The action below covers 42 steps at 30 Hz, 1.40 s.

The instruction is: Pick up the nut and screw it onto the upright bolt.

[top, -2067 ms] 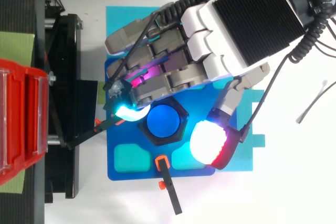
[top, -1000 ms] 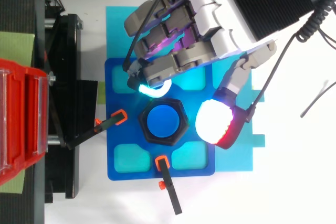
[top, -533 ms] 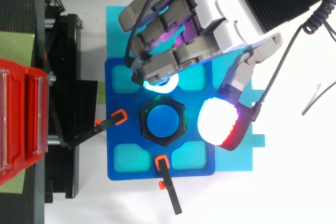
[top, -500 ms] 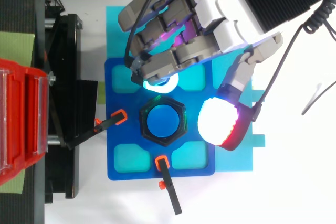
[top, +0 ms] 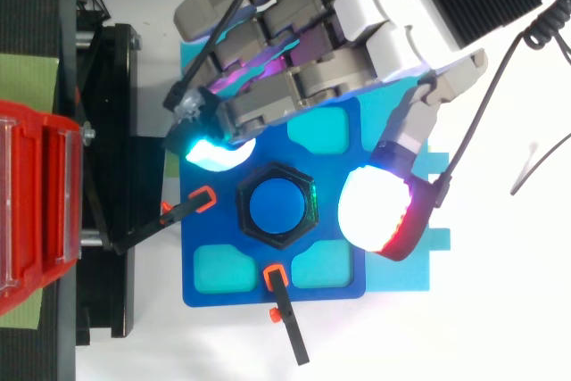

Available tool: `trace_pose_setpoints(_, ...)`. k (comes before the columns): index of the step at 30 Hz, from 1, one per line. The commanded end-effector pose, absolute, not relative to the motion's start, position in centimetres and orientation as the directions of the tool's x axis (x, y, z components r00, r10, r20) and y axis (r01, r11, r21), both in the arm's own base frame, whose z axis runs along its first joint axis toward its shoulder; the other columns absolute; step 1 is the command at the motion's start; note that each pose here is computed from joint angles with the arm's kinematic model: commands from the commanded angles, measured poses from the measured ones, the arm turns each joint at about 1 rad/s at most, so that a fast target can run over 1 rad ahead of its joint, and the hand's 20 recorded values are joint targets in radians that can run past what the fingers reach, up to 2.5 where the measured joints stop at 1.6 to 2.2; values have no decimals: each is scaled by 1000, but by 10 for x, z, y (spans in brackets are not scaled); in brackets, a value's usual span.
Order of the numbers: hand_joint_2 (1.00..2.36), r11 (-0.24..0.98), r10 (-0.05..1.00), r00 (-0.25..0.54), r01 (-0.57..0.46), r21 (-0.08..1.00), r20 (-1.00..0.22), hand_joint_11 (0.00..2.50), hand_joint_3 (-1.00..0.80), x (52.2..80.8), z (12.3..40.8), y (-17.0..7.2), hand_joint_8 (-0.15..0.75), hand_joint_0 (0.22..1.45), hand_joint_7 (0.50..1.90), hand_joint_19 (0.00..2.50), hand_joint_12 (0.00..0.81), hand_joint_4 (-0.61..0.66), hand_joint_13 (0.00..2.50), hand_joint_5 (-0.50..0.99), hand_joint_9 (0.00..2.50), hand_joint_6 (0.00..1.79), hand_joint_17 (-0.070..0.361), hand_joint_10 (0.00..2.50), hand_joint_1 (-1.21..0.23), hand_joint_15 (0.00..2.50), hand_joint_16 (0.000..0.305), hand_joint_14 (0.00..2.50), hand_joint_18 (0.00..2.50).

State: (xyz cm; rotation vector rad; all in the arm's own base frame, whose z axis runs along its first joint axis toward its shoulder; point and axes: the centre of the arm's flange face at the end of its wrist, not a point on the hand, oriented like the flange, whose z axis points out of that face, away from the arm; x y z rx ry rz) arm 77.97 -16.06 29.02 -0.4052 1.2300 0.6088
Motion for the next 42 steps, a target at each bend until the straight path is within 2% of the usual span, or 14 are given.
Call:
trace_pose_setpoints(1, 1000, 775, 222, 207, -630, 43, -953, 0, -500, 782, 289, -154, 219, 484, 692, 105, 207, 202, 721, -115, 1086, 502, 63, 0, -131, 0, 28, 0, 441)
trace_pose_setpoints(5, 1000, 782, 230, 199, -620, 59, -953, 0, -500, 783, 284, -146, 204, 483, 661, 65, 211, 195, 653, -124, 899, 502, 65, 0, -125, 0, 29, 0, 392)
trace_pose_setpoints(7, 1000, 787, 233, 198, -614, 65, -952, 0, -500, 784, 282, -143, 196, 481, 654, 0, 220, 193, 588, -124, 771, 502, 62, 0, -118, 0, 28, 0, 291)
trace_pose_setpoints(12, 1000, 804, 249, 180, -587, 99, -952, 0, -500, 781, 262, -133, 195, 478, 663, 0, 235, 198, 489, -109, 674, 502, 58, 0, -94, 0, 26, 0, 156)
trace_pose_setpoints(17, 1000, 803, 252, 176, -587, 104, -952, 0, -500, 782, 260, -128, 193, 478, 712, 0, 237, 214, 449, -77, 653, 502, 57, 0, -85, 0, 25, 0, 89)
trace_pose_setpoints(28, 1000, 803, 249, 158, -586, 112, -956, 0, -500, 779, 252, -126, 197, 482, 1006, 0, 219, 239, 430, -7, 660, 505, 46, 0, -88, 0, 20, 0, 33)
trace_pose_setpoints(37, 1000, 803, 249, 149, -585, 118, -957, 0, -500, 777, 248, -126, 209, 487, 1109, 0, 215, 230, 482, 11, 723, 505, 42, 0, -103, 0, 19, 0, 70)
trace_pose_setpoints(42, 1000, 803, 249, 148, -584, 118, -957, 0, -500, 777, 248, -127, 213, 491, 1114, 0, 210, 217, 508, 13, 755, 504, 41, 0, -116, 0, 18, 0, 90)
